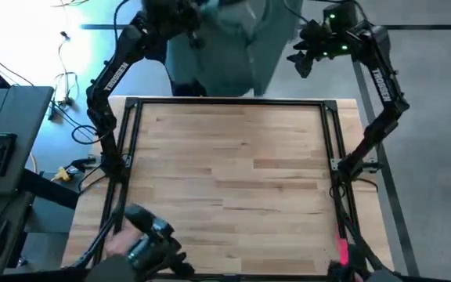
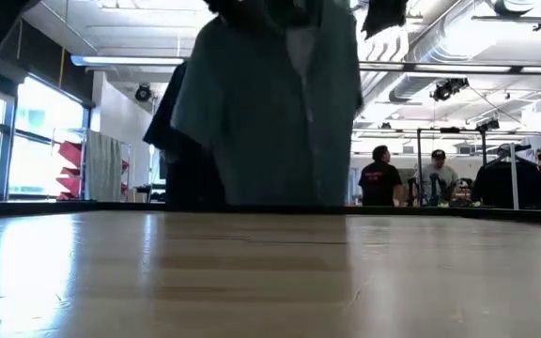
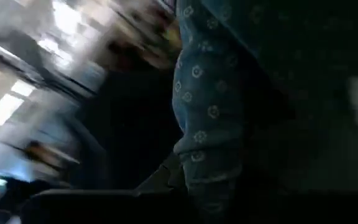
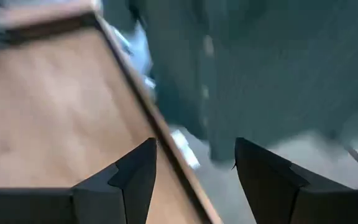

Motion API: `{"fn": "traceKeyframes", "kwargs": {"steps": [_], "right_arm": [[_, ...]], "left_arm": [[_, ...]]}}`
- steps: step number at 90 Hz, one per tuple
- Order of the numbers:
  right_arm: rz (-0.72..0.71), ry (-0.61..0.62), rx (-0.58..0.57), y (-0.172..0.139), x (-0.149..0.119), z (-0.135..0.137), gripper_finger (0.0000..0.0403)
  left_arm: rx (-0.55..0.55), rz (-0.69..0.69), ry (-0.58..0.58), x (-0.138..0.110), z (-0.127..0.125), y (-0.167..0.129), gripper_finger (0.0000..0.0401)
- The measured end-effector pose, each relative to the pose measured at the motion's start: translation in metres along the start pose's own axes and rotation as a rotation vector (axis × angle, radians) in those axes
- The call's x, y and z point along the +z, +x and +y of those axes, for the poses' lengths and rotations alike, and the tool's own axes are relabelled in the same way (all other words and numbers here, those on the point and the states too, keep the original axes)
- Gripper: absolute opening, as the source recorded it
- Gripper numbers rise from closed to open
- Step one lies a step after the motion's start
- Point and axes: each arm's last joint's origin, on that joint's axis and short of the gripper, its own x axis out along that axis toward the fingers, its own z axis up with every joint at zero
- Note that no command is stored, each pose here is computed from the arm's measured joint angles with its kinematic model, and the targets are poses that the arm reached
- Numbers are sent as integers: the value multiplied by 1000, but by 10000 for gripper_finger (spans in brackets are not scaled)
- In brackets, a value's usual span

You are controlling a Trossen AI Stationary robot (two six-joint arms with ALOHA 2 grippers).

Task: Hang clothes
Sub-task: Hang the hangered light blue polo shirt on the hanger rack

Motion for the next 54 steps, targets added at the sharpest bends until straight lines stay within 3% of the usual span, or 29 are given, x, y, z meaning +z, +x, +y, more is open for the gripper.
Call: {"fn": "traceKeyframes", "kwargs": {"steps": [6, 15, 29, 37, 46, 54], "right_arm": [[-47, -13, 52, -4, 2, 3, 195], [-84, -59, 23, -5, 6, 1, 194], [-163, -254, -94, 10, 22, -3, 194], [-214, -370, -224, 18, 35, -5, 194], [-192, -479, -368, 36, 44, -9, 194], [-141, -557, -395, 56, 45, -14, 194]], "left_arm": [[-77, 52, -45, -8, -4, 1, 11], [-159, 80, -108, -16, -6, 1, 10], [-272, 71, -231, -27, -3, 1, 10], [-335, 55, -291, -32, 0, 0, 10], [-397, 17, -331, -34, 2, 0, 10], [-431, -1, -352, -35, 4, -4, 10]]}}
